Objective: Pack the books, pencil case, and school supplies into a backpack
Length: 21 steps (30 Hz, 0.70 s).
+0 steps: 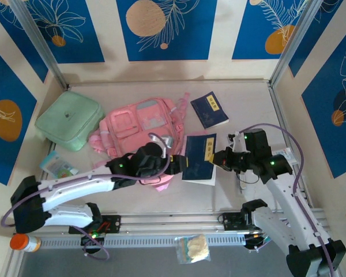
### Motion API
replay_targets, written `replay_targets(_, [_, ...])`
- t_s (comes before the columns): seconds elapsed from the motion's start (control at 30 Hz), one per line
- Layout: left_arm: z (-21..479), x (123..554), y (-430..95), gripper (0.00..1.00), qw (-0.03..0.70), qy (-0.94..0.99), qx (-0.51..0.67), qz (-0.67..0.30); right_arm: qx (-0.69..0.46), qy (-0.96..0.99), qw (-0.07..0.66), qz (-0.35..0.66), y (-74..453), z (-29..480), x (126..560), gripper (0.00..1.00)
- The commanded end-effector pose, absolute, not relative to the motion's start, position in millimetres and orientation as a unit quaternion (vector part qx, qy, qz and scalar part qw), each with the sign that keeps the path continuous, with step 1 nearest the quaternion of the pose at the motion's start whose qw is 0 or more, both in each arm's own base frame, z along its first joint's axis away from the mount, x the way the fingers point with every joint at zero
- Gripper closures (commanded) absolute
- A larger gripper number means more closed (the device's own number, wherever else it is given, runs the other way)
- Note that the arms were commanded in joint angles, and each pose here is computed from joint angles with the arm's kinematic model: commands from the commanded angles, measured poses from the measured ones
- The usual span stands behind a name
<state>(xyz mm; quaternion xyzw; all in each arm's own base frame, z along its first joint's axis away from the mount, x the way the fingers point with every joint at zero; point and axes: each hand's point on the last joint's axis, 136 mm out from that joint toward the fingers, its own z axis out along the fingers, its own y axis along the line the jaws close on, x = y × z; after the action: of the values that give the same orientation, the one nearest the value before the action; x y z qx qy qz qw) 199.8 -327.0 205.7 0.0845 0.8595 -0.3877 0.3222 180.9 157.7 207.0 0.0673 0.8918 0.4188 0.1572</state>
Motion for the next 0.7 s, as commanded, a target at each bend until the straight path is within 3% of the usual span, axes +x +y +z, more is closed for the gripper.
replay_targets(0.0, [212, 202, -312, 0.24, 0.315, 0.85, 0.059, -0.417, -0.008, 0.854, 0.18, 0.488, 181, 252, 182, 1.0])
replay_targets(0.1, [224, 208, -305, 0.19, 0.306, 0.83, 0.026, -0.466, -0.023, 0.84, 0.19, 0.507, 188, 266, 191, 1.0])
replay_targets(0.33, [254, 206, -326, 0.19, 0.289, 0.776, 0.053, -0.558, -0.04, 0.819, 0.192, 0.538, 211, 278, 212, 1.0])
replay_targets(0.57, [277, 205, -333, 0.34, 0.293, 0.749, 0.063, -0.591, -0.037, 0.829, 0.2, 0.521, 210, 263, 224, 1.0])
replay_targets(0.67, [282, 204, -334, 0.47, 0.292, 0.745, 0.063, -0.597, -0.035, 0.828, 0.194, 0.524, 210, 256, 225, 1.0])
